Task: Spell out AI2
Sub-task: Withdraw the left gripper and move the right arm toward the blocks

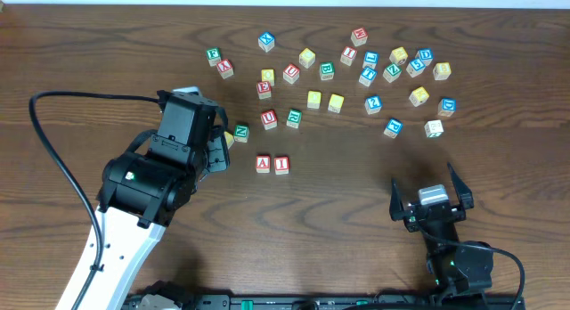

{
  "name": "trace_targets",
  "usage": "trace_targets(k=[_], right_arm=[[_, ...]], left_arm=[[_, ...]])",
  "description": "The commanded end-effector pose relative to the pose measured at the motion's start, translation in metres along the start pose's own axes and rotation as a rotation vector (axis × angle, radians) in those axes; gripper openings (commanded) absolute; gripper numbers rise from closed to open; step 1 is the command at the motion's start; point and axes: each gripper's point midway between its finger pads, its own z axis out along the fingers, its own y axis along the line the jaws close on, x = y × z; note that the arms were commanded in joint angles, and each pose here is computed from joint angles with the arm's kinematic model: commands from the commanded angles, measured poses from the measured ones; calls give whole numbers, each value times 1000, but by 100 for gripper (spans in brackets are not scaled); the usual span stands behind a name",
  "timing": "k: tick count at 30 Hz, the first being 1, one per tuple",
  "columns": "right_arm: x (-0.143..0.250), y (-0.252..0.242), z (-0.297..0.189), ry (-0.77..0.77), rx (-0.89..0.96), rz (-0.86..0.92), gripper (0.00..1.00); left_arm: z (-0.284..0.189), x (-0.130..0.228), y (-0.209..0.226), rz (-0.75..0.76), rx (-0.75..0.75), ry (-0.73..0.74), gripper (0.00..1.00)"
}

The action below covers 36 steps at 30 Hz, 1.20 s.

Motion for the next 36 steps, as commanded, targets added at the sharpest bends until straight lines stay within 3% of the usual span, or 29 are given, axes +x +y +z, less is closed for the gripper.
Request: trace_targets(k=[1,6,12,16,23,26,27,31,36], right_arm=[[1,0,0,1,-1,-15,99],[-1,1,0,-8,-7,-13,99],[-18,-1,-2,-61,-18,247,99],[-30,-11,-7,7,-4,238,99],[-110,-40,18,74,-29,300,99],[-145,-47,46,203,-87,357,99],[-154,-45,59,309,-136,388,99],[-167,-27,87,644,-330,440,99],[-147,-23,134,811,-336,465,99]], left_arm=[[-2,2,2,59,3,1,62],[-1,0,6,103,-6,0,62],[2,-4,20,80,12,20,62],[5,-8,33,18,56,39,62],[5,-9,38,-2,50,40,62],[5,-9,38,-2,50,39,63],[5,-9,38,-3,50,39,71],[6,-9,38,-2,49,41,89],[6,-9,38,-2,49,41,89]])
